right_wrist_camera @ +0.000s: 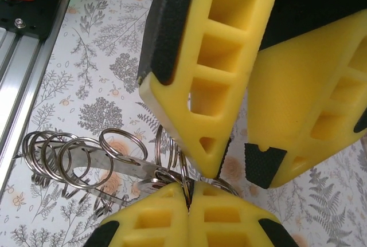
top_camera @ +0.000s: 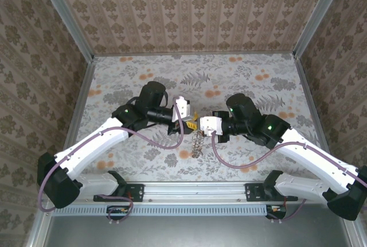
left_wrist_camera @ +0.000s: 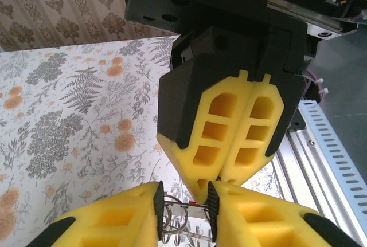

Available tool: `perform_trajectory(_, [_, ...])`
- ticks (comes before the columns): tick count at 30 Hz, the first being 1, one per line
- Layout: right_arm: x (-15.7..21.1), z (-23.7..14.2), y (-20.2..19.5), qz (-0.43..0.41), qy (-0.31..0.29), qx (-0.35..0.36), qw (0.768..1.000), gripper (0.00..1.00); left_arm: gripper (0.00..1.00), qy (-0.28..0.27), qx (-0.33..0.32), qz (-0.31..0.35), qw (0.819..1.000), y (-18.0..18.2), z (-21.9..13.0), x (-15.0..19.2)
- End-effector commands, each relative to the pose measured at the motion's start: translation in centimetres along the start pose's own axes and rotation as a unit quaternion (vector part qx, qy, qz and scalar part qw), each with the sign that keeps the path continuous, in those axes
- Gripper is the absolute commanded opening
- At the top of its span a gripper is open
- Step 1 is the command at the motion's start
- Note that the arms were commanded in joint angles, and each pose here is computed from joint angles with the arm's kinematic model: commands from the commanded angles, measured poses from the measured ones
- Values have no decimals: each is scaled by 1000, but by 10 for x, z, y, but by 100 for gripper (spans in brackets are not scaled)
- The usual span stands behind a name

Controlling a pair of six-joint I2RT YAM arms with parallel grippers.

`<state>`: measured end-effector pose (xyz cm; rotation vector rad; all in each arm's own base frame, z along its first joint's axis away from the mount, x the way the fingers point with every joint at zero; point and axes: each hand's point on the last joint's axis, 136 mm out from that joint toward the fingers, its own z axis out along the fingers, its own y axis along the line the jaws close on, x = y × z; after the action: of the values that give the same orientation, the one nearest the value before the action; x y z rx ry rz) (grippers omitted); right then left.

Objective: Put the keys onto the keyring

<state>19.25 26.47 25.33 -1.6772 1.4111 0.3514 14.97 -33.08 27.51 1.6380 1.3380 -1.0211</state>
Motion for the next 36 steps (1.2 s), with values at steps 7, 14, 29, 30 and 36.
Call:
perform_trajectory(7, [-20, -9, -8, -2, -40, 18, 999, 0, 35, -10, 42, 8, 999, -23, -5, -2])
perform_trajectory(14, [-19, -8, -8, -2, -39, 18, 999, 0, 38, 0, 40, 0, 999, -27, -11, 3])
perform_trajectory(29, [-20, -8, -13, -4, -37, 27, 999, 0, 23, 1, 60, -27, 998, -48, -19, 13])
perform_trajectory(30, [-21, -8, -13, -5, -38, 28, 999, 0, 23, -1, 65, -27, 998, -50, -18, 14])
perform_trajectory(36, [-21, -9, -14, -5, -38, 31, 999, 0, 27, -19, 125, -11, 992, -72, -8, 6])
